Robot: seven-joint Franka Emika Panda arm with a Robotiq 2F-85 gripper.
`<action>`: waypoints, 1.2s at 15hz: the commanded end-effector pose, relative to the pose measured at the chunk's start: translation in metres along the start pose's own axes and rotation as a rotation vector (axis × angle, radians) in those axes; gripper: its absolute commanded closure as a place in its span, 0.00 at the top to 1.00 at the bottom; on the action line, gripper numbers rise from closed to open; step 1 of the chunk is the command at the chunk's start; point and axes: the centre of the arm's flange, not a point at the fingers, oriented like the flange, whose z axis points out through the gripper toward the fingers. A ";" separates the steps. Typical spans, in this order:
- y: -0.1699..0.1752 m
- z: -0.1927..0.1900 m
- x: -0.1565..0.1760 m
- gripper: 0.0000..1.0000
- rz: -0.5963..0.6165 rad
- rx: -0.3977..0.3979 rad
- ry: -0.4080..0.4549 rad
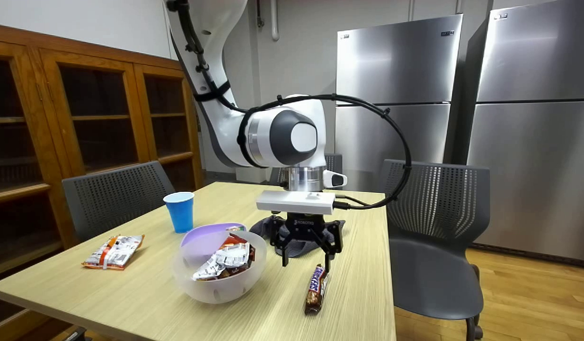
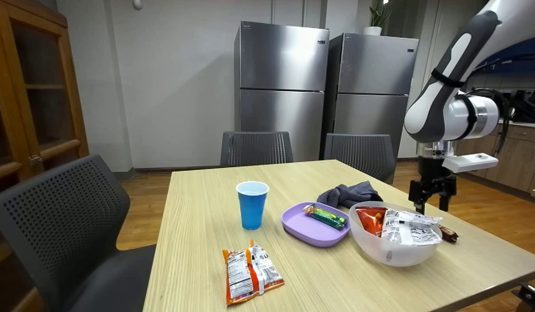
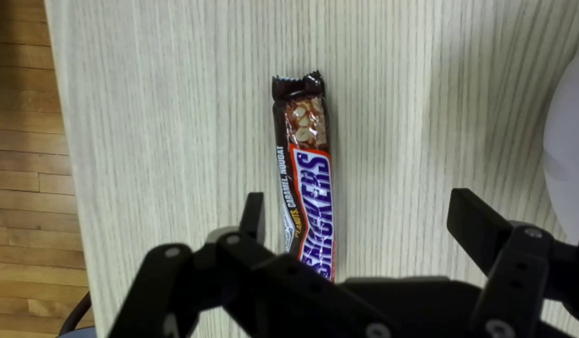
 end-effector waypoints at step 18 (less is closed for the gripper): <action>0.020 0.027 -0.008 1.00 -0.109 0.029 0.045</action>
